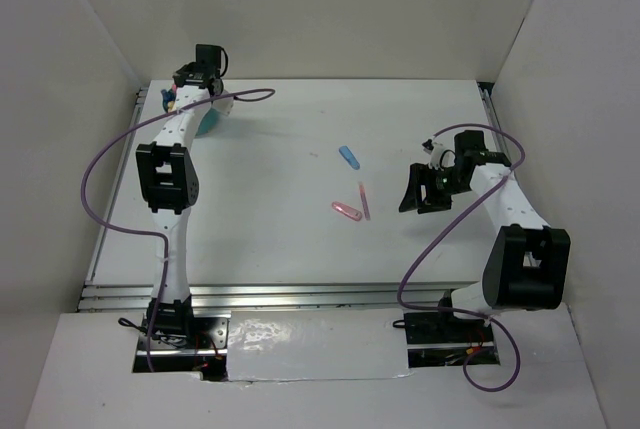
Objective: Sort the stationery into containers
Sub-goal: Place the pen in the storage box.
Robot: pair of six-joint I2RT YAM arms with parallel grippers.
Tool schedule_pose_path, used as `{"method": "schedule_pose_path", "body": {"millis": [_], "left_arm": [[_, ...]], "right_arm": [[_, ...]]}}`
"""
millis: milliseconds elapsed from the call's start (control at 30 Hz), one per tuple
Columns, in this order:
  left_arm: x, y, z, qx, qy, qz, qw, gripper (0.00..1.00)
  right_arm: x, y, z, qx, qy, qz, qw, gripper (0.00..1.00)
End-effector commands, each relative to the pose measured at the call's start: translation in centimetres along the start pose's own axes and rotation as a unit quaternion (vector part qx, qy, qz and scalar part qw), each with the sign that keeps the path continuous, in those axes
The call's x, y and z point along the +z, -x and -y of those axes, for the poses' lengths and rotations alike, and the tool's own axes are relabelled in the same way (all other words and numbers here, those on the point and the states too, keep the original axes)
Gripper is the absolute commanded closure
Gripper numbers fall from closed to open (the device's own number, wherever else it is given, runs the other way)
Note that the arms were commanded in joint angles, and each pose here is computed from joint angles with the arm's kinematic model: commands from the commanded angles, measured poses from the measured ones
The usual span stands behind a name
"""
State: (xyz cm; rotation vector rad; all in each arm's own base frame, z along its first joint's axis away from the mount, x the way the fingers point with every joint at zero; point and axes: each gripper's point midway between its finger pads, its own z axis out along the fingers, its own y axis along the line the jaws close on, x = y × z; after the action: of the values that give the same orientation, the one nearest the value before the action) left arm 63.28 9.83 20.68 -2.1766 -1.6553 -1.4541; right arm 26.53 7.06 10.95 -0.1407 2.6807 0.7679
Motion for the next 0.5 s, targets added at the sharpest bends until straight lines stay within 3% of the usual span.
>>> {"method": "schedule_pose_path", "body": {"millis": [0,167,467], "left_arm": [[0.3,-0.6,-1.6,0.141,0.002,-0.027,0.99,0.93],[-0.1,-0.1,-2.1,0.146,0.01,-0.03,0.989,0.79],[-0.6,0.4,-2.6,0.161,0.013,-0.036,0.986,0.71]], "right_arm": [[-0.1,0.8,0.2,-0.01,0.0,0.023,1.0,0.3],[0.0,0.8,0.2,-0.009,0.0,0.021,1.0,0.3],[-0.2,0.7,0.3,-0.009,0.0,0.025,1.0,0.3]]}}
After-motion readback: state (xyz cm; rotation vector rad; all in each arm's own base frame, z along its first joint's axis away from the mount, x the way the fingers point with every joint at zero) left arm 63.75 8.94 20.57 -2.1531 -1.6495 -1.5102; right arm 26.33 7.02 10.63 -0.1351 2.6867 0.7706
